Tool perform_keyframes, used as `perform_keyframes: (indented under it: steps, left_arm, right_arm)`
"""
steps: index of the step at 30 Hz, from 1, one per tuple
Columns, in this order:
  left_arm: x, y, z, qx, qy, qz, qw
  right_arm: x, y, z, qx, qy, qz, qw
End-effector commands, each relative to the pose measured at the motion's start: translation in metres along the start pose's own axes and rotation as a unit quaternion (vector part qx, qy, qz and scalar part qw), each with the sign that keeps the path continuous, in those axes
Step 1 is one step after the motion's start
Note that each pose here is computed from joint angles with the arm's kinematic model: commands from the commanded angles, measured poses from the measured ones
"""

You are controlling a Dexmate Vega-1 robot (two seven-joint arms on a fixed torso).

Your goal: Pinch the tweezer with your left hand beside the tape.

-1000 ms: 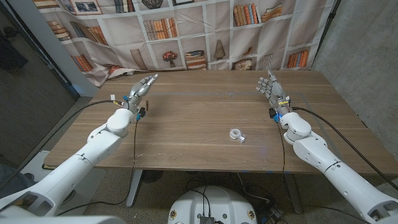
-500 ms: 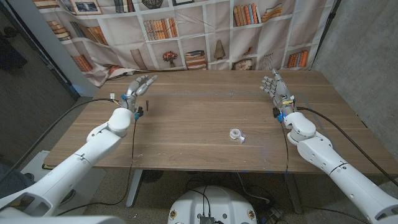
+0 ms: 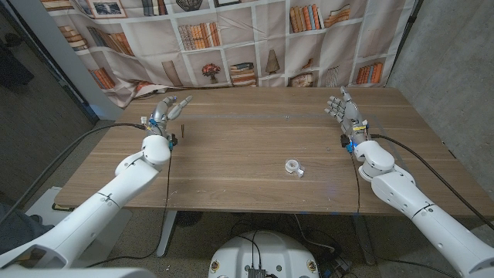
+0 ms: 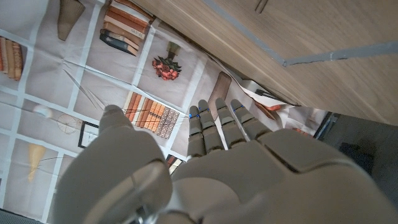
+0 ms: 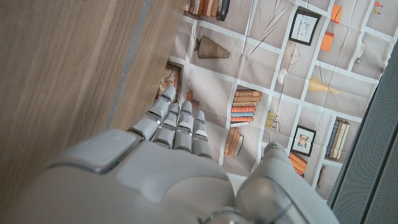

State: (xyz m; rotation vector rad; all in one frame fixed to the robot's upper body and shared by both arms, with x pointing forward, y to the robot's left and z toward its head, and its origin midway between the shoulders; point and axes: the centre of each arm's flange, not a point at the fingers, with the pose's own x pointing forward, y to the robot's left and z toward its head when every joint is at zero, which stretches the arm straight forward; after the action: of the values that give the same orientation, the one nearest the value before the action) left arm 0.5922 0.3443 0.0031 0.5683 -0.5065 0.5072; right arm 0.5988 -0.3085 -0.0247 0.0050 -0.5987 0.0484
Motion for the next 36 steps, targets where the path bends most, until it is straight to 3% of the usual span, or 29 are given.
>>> perform_keyframes:
  steps: [1, 7, 20, 36]
  left_arm:
    - [-0.013, 0.005, 0.009, 0.079, 0.078, 0.08, 0.991]
    - [-0.014, 0.006, 0.012, 0.1, 0.11, 0.082, 0.986]
    - [-0.013, 0.006, 0.02, 0.159, 0.149, 0.106, 0.97]
    - [0.0, -0.003, 0.019, 0.197, 0.174, 0.106, 0.959]
  right_arm:
    - [-0.009, -0.002, 0.002, -0.001, 0.002, -0.008, 1.0]
    - [-0.012, 0.0, 0.001, 0.0, 0.002, -0.011, 0.9999]
    - [-0.025, 0.002, -0.004, 0.004, 0.006, -0.023, 0.9997]
    - [-0.034, 0.004, -0.007, 0.005, 0.012, -0.029, 0.9995]
